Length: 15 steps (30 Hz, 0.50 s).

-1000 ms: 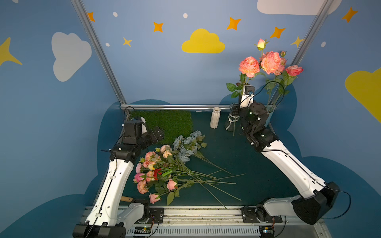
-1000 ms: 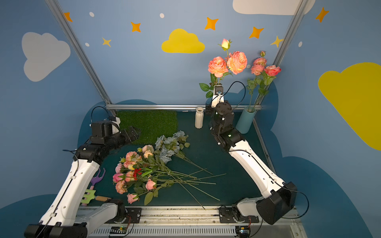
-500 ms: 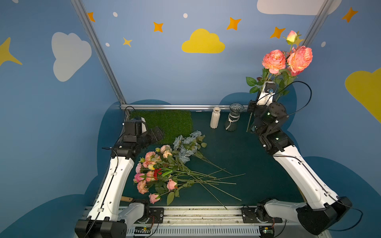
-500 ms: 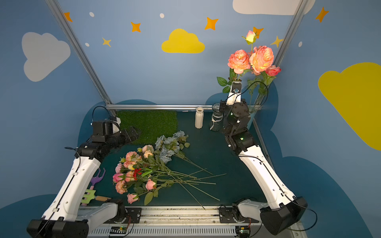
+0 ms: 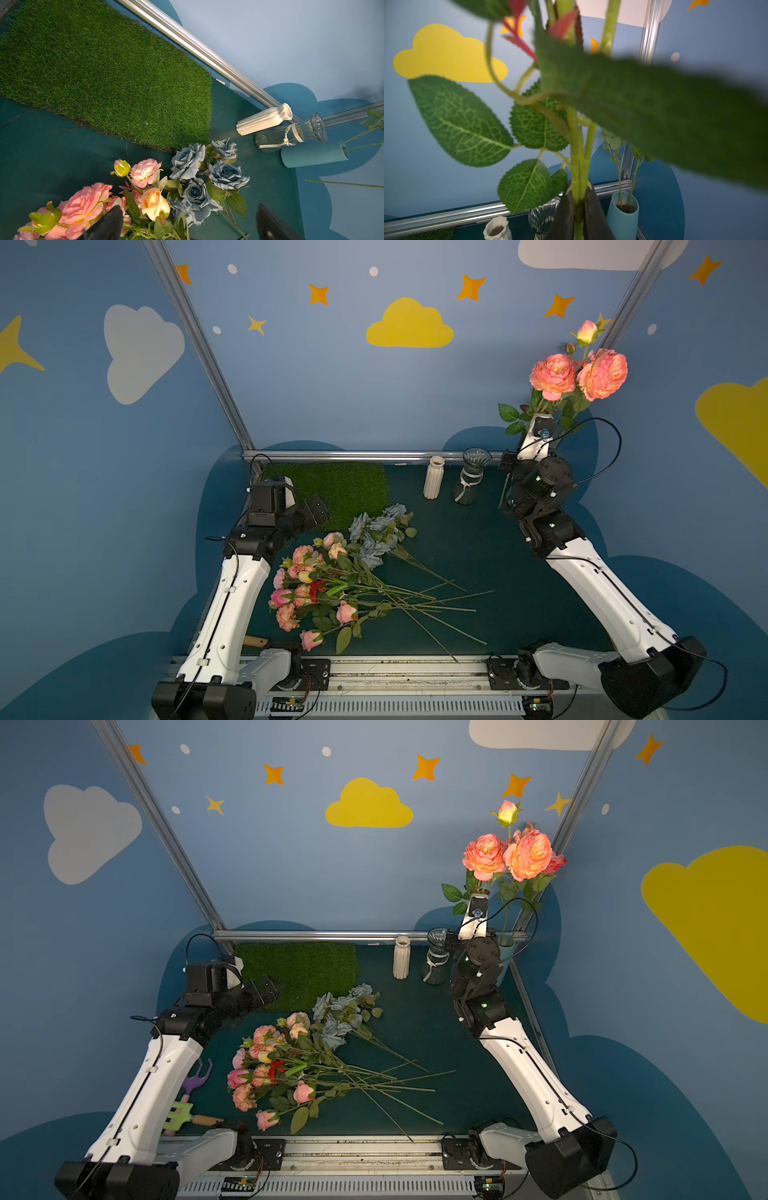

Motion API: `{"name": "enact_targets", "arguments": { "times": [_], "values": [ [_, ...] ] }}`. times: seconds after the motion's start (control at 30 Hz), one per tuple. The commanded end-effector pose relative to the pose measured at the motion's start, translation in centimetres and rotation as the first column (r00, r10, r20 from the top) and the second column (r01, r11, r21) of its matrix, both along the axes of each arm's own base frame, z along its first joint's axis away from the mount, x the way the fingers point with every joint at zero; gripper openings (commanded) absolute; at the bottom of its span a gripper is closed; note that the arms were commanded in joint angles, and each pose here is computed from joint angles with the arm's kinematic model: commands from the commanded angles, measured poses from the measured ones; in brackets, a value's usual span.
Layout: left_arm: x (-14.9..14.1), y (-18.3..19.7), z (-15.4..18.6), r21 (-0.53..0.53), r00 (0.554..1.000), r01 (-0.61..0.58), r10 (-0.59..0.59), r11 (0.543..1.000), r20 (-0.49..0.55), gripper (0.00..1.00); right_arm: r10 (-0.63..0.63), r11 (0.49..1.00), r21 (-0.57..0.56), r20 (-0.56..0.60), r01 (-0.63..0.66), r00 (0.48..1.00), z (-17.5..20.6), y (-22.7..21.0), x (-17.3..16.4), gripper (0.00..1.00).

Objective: Place the pink flowers into the vase
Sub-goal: Place the flower in the vase.

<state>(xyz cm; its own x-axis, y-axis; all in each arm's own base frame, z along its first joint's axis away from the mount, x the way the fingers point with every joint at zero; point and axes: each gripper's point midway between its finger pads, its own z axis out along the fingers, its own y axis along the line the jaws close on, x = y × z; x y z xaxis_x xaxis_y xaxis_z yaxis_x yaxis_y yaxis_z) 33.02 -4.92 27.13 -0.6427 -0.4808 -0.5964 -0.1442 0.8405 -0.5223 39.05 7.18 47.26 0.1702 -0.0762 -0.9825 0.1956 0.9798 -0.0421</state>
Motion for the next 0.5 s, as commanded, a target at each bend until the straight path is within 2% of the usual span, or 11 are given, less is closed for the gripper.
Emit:
{"name": "enact_targets", "arguments": {
  "times": [0.0,0.13,0.47],
  "values": [
    [-0.1,0.0,-0.4,-0.006,1.000,0.002,-0.002,1.000,-0.012,1.00,-0.040,0.997,0.062,0.080,0.036,0.996,1.0,-1.5,-0.1,0.00],
    [0.0,0.1,-0.5,-0.005,1.000,-0.001,0.001,1.000,-0.013,1.00,-0.058,0.994,0.102,0.077,0.050,0.995,-0.2,-2.7,0.7,0.00],
    [0.1,0.2,-0.9,-0.003,1.000,-0.003,0.003,1.000,-0.025,1.00,-0.060,0.985,0.169,0.245,0.019,0.968,1.8,-4.6,0.4,0.00]
  ]
}}
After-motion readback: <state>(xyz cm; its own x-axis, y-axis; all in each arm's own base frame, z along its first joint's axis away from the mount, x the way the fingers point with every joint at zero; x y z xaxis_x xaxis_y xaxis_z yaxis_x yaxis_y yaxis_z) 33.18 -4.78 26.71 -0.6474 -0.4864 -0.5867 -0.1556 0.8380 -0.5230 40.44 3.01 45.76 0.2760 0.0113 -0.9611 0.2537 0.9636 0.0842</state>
